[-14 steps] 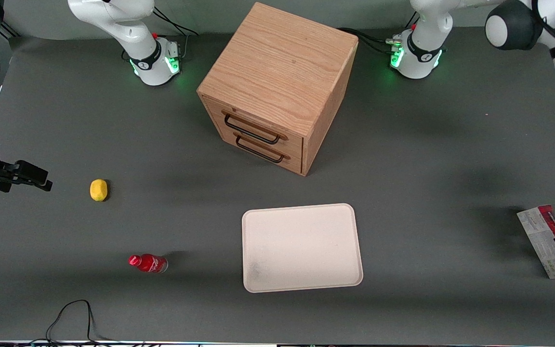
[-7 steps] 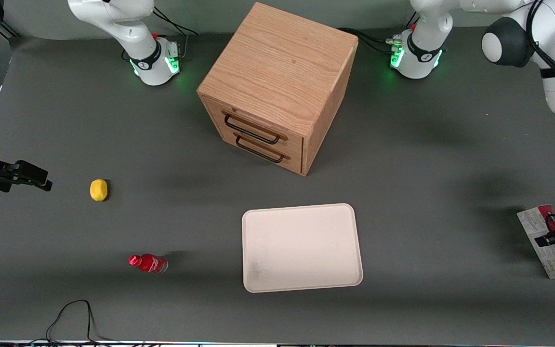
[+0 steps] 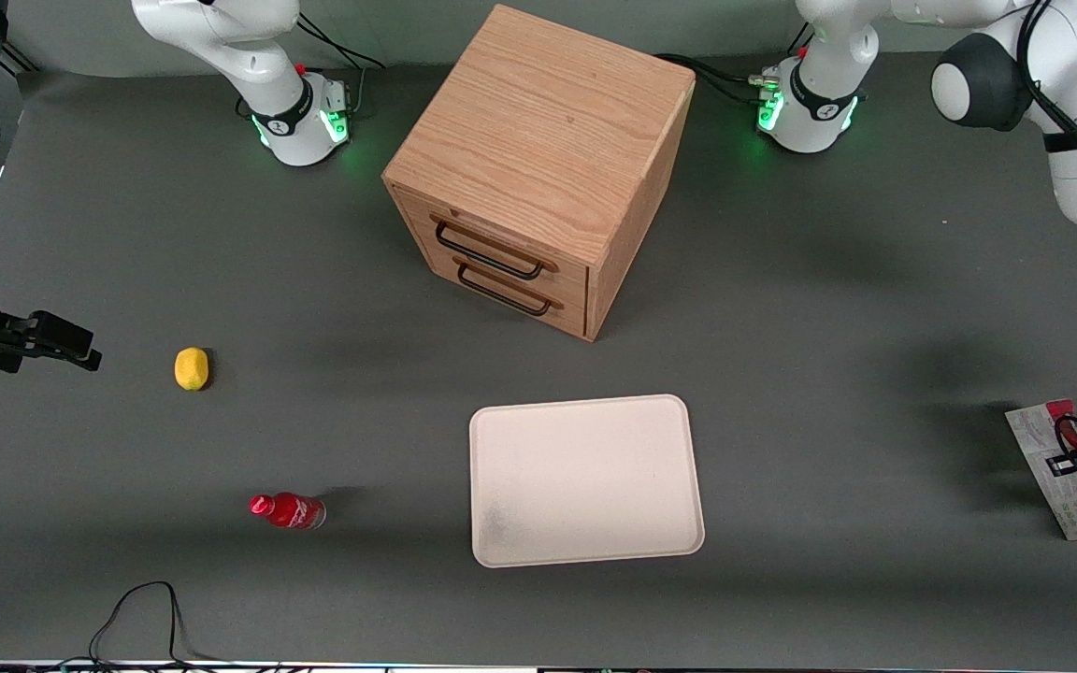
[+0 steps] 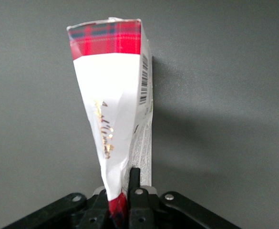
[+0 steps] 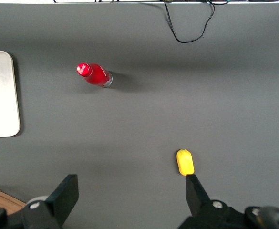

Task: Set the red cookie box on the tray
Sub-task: 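Carry the held cookie box over to the cream tray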

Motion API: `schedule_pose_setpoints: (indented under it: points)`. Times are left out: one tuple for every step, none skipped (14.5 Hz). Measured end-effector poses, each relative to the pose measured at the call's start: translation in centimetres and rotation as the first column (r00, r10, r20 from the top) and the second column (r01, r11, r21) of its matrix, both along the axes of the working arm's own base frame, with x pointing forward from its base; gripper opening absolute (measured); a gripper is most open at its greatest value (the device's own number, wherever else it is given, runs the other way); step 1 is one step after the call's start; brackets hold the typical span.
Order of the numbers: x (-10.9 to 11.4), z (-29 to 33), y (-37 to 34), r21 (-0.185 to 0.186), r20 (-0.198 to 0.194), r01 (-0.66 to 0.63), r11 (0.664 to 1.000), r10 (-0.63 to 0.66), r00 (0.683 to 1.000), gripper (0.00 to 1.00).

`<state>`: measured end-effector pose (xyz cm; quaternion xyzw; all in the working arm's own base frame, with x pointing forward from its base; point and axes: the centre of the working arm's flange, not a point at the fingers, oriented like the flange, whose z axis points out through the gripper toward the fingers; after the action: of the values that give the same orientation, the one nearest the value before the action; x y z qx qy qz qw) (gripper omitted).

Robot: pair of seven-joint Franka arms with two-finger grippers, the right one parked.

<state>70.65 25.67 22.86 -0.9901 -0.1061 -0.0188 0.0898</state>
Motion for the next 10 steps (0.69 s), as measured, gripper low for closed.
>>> schedule_pose_setpoints:
  points:
    - [0.2, 0.3, -0.3, 0.006, 0.002, 0.01, 1.0, -0.01, 1.0, 0.06]
    - [0.5, 1.0, -0.7, 0.009, 0.001, 0.019, 1.0, -0.019, 1.0, 0.06]
    - [0.7, 2.1, -1.4, -0.001, -0.019, 0.024, 1.0, -0.024, 1.0, 0.06]
    - [0.8, 4.1, -2.5, -0.017, -0.059, 0.038, 0.999, -0.039, 0.998, 0.06]
    - [0.8, 6.5, -3.9, -0.036, -0.094, 0.06, 0.998, -0.063, 0.994, 0.06]
    - [0.9, 9.6, -6.1, -0.067, -0.113, 0.086, 0.994, -0.093, 0.989, 0.06]
    - [0.8, 13.1, -8.5, -0.099, -0.118, 0.112, 0.989, -0.123, 0.985, 0.06]
    - [0.5, 16.6, -11.1, -0.13, -0.115, 0.142, 0.981, -0.157, 0.981, 0.06]
    - [0.0, 19.9, -13.9, -0.157, -0.105, 0.178, 0.971, -0.196, 0.975, 0.06]
    - [-0.6, 23.3, -16.9, -0.178, -0.087, 0.223, 0.958, -0.241, 0.967, 0.06]
